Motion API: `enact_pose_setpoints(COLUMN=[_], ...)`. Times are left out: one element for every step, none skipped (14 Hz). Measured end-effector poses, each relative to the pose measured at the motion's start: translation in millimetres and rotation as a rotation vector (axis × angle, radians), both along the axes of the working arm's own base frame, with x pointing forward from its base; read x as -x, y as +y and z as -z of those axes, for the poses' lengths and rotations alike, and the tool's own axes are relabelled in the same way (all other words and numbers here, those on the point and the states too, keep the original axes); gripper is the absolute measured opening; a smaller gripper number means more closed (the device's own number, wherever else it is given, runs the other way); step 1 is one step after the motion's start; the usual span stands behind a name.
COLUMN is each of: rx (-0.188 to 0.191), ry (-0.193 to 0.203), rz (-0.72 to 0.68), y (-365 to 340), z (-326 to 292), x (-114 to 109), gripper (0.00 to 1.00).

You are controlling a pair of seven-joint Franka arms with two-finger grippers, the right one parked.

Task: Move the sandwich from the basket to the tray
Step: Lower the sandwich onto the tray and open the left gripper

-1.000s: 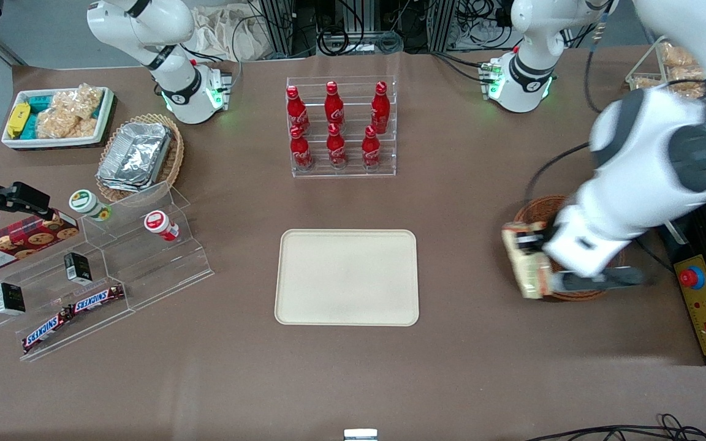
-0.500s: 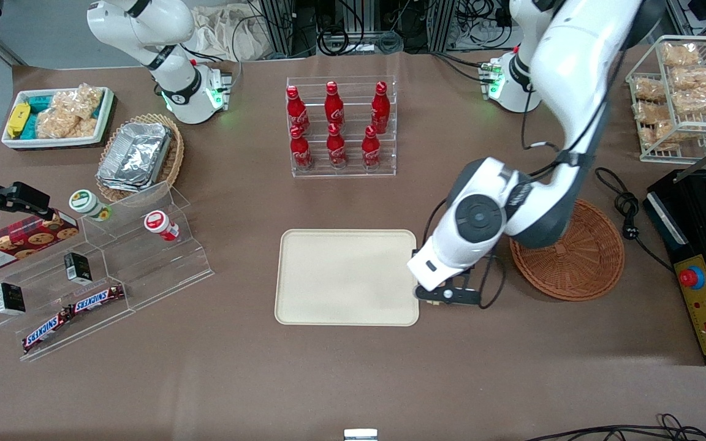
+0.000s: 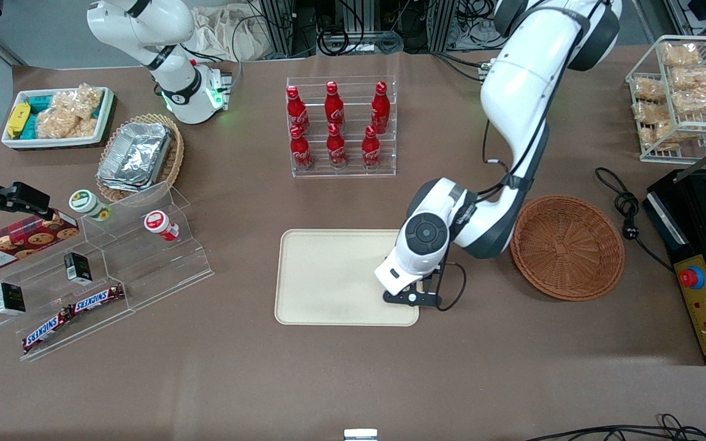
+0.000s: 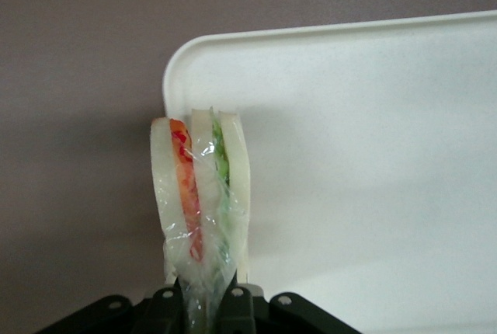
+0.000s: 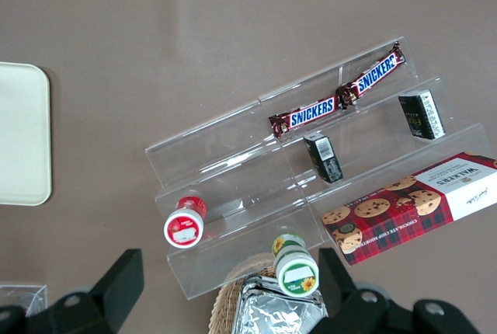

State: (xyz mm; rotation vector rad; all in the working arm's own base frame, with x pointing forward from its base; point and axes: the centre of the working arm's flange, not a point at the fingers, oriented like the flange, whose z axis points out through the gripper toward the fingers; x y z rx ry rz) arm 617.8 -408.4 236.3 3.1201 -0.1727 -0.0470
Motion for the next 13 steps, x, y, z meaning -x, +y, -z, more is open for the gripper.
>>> enact_pose_setpoints(rx=[0.004,0.01,0.016,0.028,0.038,0.043,0.044,0.044,0.041,0.033,0.018,-0.004,-0.022], ry=[0.0,-0.005,-0.006,-0.002,0.003,0.006,0.006,0.005,0.006,0.014,0.032,0.057,0.08], rz=[0.002,0.002,0.001,-0.007,-0.015,-0.019,-0.023,-0.026,-0.03,-0.033,-0.036,-0.044,-0.06], y=[-3.6,-7.0,-9.3,-10.7,-11.3,-11.3,-10.3,-8.3,-5.8,-3.0,1.3,9.8,23.0], z=[11.8,14.1,11.3,9.4,8.9,8.5,8.0,7.3,6.2,3.9,-1.0,-10.0,-24.0], x=[1.5,1.1,0.7,0.4,0.5,0.2,-0.7,-2.2,-3.7,-4.7,-5.1,-7.1,-11.8], gripper=[0.16,0.16,0.16,0.21,0.31,0.4,0.51,0.59,0.7,0.79,0.91,0.99,1.0])
